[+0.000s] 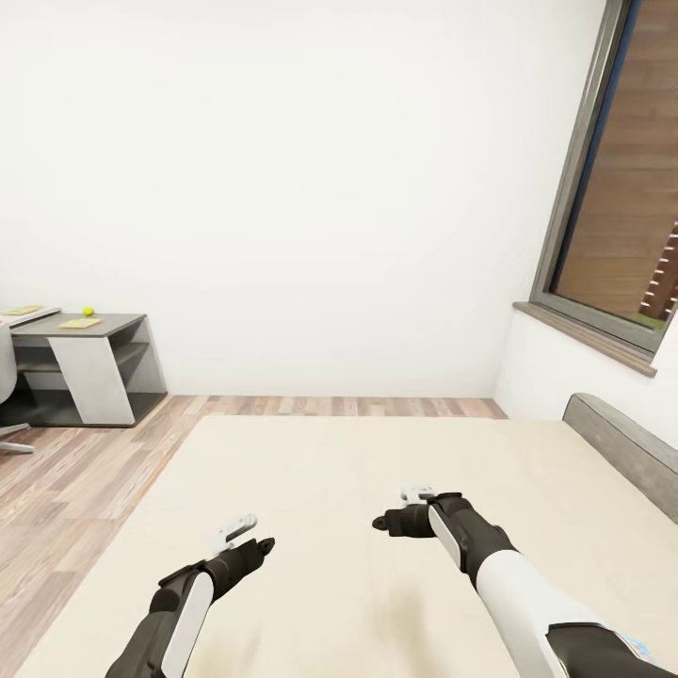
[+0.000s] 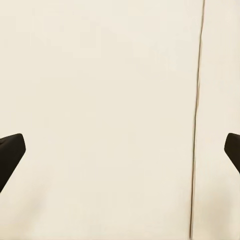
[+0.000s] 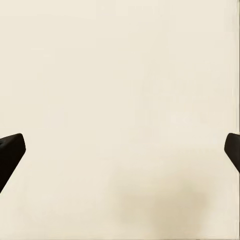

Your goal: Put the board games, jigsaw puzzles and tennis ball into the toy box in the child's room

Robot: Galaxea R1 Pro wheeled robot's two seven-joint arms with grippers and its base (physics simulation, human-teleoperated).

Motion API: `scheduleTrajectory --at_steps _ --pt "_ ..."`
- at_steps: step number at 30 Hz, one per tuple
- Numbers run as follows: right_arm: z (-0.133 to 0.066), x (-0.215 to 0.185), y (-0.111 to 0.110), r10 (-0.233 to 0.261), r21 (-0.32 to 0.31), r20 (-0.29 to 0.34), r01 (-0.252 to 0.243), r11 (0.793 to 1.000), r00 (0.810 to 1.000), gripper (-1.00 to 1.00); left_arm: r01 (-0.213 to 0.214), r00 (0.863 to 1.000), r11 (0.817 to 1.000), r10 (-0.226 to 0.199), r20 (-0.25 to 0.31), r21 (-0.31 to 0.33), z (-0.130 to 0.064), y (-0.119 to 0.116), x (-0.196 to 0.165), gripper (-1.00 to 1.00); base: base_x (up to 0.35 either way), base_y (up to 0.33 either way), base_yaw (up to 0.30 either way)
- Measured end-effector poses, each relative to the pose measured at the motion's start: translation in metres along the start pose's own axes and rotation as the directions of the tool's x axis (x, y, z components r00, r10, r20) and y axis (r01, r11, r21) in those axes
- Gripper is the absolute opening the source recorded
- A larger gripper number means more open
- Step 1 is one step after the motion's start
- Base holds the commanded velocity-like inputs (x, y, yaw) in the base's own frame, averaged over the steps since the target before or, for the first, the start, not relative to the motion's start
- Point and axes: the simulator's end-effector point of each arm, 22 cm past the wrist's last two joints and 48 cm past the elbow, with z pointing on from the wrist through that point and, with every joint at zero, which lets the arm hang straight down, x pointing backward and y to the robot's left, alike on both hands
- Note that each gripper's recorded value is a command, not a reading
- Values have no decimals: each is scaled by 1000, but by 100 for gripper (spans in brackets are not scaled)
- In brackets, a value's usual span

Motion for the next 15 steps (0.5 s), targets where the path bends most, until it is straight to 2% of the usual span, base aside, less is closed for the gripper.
scheduleTrajectory --at_steps 15 --pt "-2 0 -8 2 8 0 -2 1000 1000 100 0 1000 1000 0 -2 -1 0 0 1 100 0 -9 0"
